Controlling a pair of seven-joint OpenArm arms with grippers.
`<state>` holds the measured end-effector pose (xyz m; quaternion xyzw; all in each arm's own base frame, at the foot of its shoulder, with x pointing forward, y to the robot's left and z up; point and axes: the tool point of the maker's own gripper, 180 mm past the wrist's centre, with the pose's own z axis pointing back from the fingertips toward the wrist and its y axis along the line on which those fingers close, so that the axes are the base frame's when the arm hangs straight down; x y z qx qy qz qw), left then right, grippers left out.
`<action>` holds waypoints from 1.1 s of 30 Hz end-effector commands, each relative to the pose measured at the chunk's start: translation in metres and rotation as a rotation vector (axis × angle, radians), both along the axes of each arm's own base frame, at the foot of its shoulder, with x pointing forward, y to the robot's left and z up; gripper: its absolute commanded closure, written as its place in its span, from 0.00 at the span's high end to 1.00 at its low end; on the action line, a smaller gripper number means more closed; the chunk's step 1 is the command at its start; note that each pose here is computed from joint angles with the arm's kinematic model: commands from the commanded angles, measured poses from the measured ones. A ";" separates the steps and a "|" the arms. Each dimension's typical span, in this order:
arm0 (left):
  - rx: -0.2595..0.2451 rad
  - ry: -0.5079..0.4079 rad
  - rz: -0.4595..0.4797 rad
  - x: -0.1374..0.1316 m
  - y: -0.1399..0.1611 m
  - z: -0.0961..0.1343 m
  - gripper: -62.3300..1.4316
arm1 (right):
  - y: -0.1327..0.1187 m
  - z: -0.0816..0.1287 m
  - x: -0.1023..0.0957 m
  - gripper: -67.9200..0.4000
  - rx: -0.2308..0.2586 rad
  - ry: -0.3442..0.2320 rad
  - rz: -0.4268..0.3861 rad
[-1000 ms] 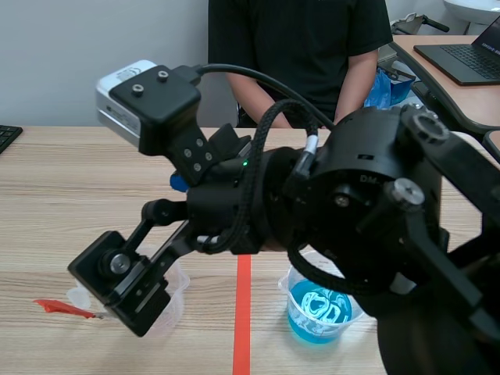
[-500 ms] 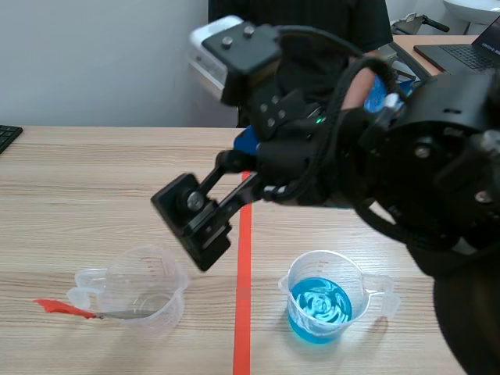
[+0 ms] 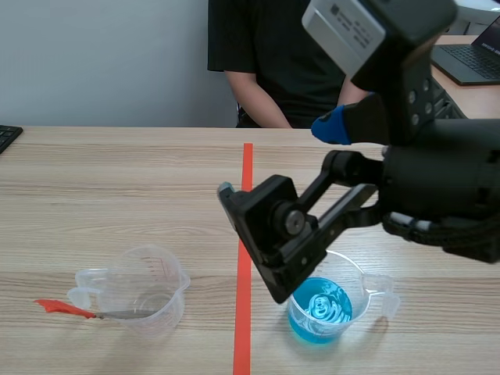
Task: Do the redox reaction experiment.
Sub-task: 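Return to the home posture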
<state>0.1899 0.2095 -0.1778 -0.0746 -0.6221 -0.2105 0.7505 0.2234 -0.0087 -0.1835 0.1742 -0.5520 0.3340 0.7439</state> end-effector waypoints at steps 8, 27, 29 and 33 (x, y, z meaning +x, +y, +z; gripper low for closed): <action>-0.064 -0.008 -0.097 0.010 -0.031 -0.001 0.83 | -0.037 -0.012 -0.009 1.00 -0.080 0.033 -0.093; -0.172 -0.122 -0.123 0.024 -0.037 0.031 1.00 | -0.069 -0.009 -0.004 1.00 -0.094 0.009 -0.178; -0.171 -0.120 -0.123 0.024 -0.037 0.031 1.00 | -0.069 -0.009 -0.004 1.00 -0.103 0.009 -0.172; -0.171 -0.120 -0.123 0.024 -0.037 0.031 1.00 | -0.069 -0.009 -0.005 1.00 -0.111 0.008 -0.166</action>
